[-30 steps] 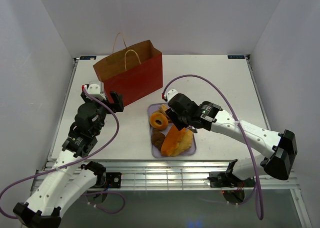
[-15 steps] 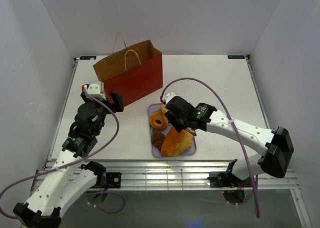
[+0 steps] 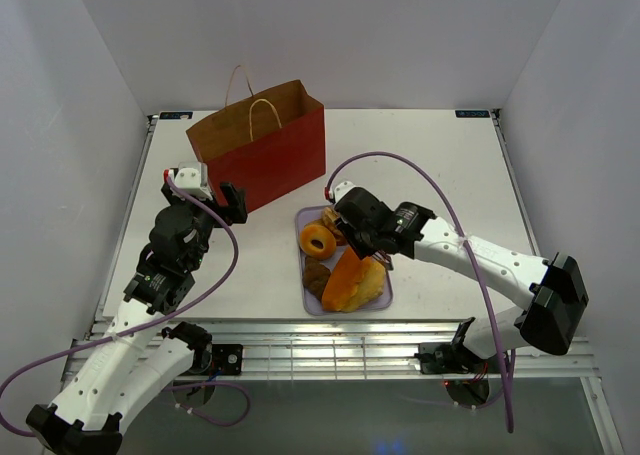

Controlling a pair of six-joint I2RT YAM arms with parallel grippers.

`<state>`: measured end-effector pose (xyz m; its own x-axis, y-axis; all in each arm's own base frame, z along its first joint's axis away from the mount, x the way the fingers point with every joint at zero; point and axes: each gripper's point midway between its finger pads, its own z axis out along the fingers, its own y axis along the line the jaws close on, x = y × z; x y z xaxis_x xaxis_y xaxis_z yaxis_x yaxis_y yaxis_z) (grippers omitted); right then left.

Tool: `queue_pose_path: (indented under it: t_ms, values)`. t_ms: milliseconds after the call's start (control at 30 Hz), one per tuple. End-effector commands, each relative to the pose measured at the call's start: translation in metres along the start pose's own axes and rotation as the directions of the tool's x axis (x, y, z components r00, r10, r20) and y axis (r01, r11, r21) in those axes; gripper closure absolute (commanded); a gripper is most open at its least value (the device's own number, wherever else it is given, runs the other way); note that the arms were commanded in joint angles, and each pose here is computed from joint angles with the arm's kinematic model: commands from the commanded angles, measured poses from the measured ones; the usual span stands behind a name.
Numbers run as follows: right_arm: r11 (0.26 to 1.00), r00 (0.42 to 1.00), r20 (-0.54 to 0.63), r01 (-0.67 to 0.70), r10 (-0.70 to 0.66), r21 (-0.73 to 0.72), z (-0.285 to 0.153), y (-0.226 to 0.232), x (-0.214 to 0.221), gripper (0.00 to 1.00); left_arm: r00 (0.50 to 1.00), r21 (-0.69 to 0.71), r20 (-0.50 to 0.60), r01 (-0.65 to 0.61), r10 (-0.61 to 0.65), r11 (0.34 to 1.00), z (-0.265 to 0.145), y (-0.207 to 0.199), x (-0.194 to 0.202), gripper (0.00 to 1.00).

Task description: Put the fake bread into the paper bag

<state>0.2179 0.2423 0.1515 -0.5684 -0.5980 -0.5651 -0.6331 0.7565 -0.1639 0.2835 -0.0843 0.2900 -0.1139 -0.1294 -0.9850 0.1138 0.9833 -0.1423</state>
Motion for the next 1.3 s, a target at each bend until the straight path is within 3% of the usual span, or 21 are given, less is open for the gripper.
queue_pose_path:
  t_ms: [0,300,833,1267]
  values:
    - [1.000,0.999,0.024,-0.021,0.021,-0.007,0.000,0.000,-0.006,0.63,1.000,0.015,0.007,-0.004,0.004,1.000,-0.003,-0.002,-0.003,0.02]
    - [0.999,0.997,0.073,-0.033,0.034,-0.021,-0.010,-0.001,-0.025,0.76,1.000,0.008,0.013,-0.005,0.005,1.000,-0.004,-0.001,-0.005,0.02]
    - [0.997,0.982,0.174,-0.073,0.078,-0.036,-0.035,-0.005,-0.057,0.80,1.000,-0.019,0.029,-0.001,0.001,1.000,-0.006,0.004,-0.008,0.02]
    - [0.991,0.935,0.329,-0.119,0.131,-0.055,-0.085,-0.020,-0.107,0.82,0.999,-0.051,0.053,0.017,-0.014,0.999,-0.009,0.011,-0.013,0.02]
